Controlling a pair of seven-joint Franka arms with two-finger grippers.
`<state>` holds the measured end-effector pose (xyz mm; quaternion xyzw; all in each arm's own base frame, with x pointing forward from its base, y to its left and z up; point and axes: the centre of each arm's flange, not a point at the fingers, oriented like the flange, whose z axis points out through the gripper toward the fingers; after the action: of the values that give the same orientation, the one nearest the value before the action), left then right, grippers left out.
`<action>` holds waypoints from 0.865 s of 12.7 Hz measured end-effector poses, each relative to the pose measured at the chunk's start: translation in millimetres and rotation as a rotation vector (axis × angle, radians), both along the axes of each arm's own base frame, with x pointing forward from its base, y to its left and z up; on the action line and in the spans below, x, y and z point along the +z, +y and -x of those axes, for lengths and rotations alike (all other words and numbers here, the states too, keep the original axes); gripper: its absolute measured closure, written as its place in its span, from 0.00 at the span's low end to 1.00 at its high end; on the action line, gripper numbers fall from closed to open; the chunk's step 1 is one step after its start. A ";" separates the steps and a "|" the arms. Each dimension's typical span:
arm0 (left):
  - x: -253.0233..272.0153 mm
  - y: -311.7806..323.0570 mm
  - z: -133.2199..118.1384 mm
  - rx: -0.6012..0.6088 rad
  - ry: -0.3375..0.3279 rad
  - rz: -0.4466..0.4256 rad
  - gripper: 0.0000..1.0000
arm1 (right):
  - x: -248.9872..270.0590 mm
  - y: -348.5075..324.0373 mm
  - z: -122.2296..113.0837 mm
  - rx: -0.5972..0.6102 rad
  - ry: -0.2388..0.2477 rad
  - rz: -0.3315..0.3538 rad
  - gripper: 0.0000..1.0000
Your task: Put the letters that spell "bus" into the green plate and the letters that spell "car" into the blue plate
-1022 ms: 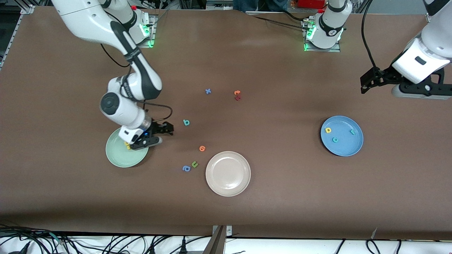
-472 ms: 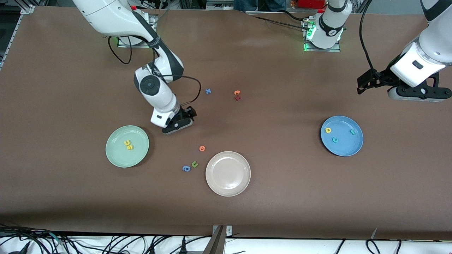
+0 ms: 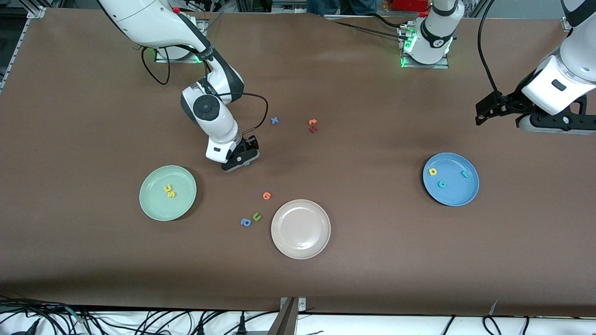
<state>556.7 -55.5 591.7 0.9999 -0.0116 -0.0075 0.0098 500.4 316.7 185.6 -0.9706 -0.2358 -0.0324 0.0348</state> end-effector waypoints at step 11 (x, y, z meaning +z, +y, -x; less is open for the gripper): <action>-2.3 1.1 -1.7 0.002 0.004 0.000 0.00 | -11.2 6.7 5.0 -0.002 -0.022 -0.011 0.68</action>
<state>558.4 -54.4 589.3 0.9998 -0.0106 -0.0095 0.0099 495.3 323.4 174.4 -0.9702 -0.2352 -0.0442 0.0374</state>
